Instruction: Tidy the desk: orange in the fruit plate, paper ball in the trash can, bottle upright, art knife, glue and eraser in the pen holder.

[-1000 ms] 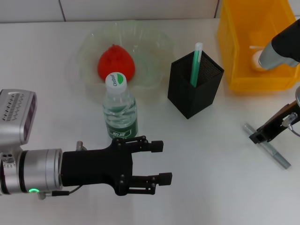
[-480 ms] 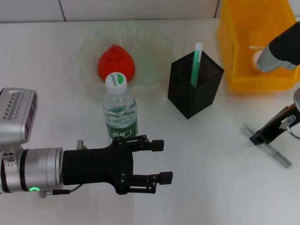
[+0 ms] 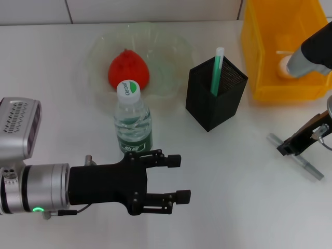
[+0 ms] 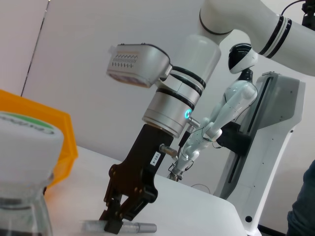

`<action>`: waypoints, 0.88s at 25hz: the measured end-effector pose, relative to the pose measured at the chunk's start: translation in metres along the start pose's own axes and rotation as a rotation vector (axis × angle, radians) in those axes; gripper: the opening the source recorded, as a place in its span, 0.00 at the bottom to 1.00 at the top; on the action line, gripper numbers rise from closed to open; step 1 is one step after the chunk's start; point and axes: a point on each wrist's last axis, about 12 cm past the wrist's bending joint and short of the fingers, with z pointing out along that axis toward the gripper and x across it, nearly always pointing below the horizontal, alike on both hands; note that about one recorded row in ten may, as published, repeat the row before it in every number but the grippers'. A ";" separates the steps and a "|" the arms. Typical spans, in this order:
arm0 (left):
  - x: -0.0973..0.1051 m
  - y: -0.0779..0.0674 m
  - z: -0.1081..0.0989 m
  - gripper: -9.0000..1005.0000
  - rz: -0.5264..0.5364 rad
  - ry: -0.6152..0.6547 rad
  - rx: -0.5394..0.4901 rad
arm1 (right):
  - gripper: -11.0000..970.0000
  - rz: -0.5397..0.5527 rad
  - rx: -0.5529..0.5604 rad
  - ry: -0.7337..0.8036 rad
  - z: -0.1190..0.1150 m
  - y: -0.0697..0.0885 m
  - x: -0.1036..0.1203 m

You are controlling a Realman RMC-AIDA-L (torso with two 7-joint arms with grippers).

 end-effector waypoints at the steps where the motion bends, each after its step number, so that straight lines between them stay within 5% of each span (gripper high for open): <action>1: 0.000 0.000 0.000 0.80 0.000 0.000 0.000 | 0.17 0.000 0.001 -0.010 -0.002 0.000 0.001; 5: 0.001 0.000 0.000 0.80 -0.002 0.000 -0.003 | 0.16 0.017 -0.007 -0.100 -0.020 -0.002 0.005; 9: 0.001 -0.001 -0.001 0.80 -0.002 -0.001 -0.001 | 0.15 0.065 -0.037 -0.310 -0.061 -0.017 0.020; 12: 0.000 -0.001 -0.002 0.80 -0.004 -0.009 -0.004 | 0.15 0.109 -0.093 -0.624 -0.103 -0.037 0.046; 15: 0.000 -0.001 -0.002 0.80 -0.004 -0.010 -0.005 | 0.15 0.079 -0.149 -0.816 -0.112 -0.042 0.058; 17: 0.000 -0.001 -0.002 0.80 -0.004 -0.010 -0.005 | 0.15 0.022 -0.254 -1.097 -0.099 -0.046 0.066; 22: 0.001 -0.001 -0.002 0.80 -0.006 -0.011 -0.009 | 0.15 0.030 -0.328 -1.321 -0.050 -0.045 0.060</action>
